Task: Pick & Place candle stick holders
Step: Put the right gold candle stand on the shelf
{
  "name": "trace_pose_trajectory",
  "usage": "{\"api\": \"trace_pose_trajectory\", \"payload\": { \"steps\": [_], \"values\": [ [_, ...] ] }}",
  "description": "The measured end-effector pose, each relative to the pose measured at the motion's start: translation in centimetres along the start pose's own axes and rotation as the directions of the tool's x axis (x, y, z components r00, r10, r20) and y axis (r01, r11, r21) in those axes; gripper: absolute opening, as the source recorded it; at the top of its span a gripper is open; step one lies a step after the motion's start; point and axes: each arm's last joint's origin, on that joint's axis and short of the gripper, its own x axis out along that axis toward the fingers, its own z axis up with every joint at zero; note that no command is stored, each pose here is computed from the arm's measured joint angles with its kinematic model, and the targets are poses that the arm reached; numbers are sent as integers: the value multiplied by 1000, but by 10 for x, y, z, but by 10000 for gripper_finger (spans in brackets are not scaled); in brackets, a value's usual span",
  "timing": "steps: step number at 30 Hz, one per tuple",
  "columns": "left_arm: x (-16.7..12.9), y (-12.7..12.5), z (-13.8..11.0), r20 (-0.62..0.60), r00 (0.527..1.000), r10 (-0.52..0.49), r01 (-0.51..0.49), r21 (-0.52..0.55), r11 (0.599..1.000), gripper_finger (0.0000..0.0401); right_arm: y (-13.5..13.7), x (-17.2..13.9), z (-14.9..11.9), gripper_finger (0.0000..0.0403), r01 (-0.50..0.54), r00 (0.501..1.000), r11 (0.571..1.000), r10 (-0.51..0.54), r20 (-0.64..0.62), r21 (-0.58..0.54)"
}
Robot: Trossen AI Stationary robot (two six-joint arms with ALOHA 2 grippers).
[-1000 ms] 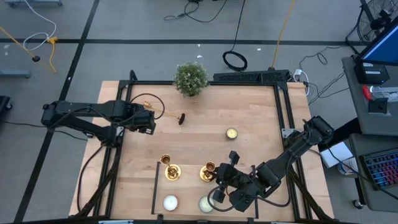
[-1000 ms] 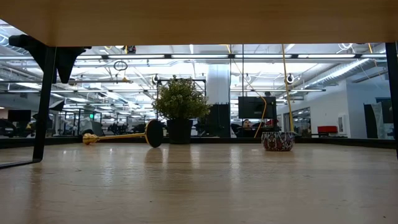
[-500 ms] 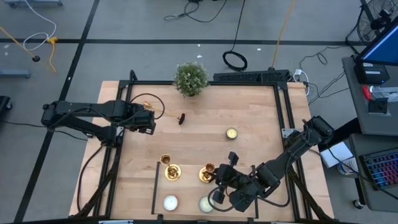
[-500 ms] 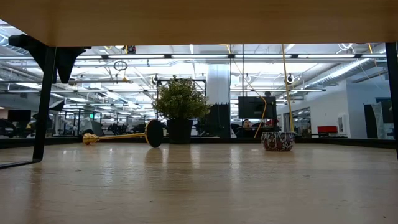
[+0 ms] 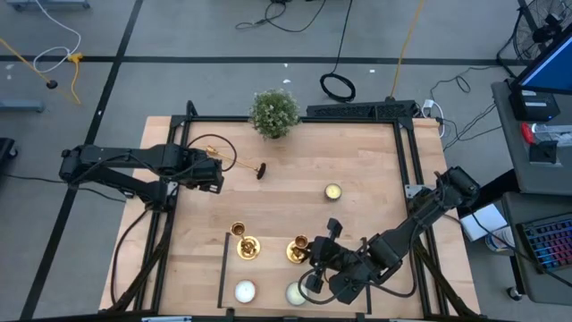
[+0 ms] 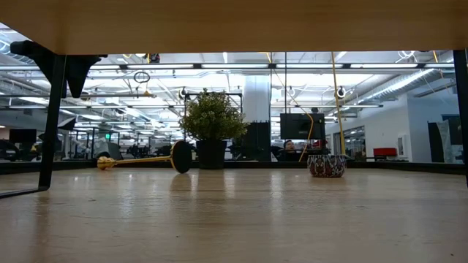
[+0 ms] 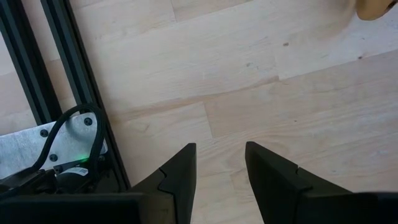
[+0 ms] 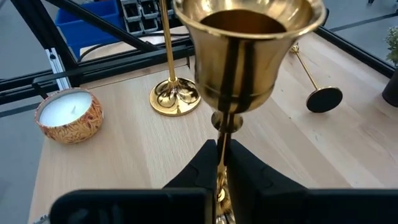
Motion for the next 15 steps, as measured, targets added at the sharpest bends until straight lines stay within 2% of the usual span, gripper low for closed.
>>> {"api": "trace_pose_trajectory", "payload": {
  "steps": [6, 15],
  "values": [
    [0, 0, 0, 5, 1000, 1, -1, 0, 1000, 145, -1, 2, 1, 33, -22, 999, 1000, 22, -25, 4],
    [0, 0, 0, 11, 1000, 3, -3, 0, 1000, 145, 0, 2, 1, 40, -30, 999, 999, 31, -25, 10]
  ]
}}
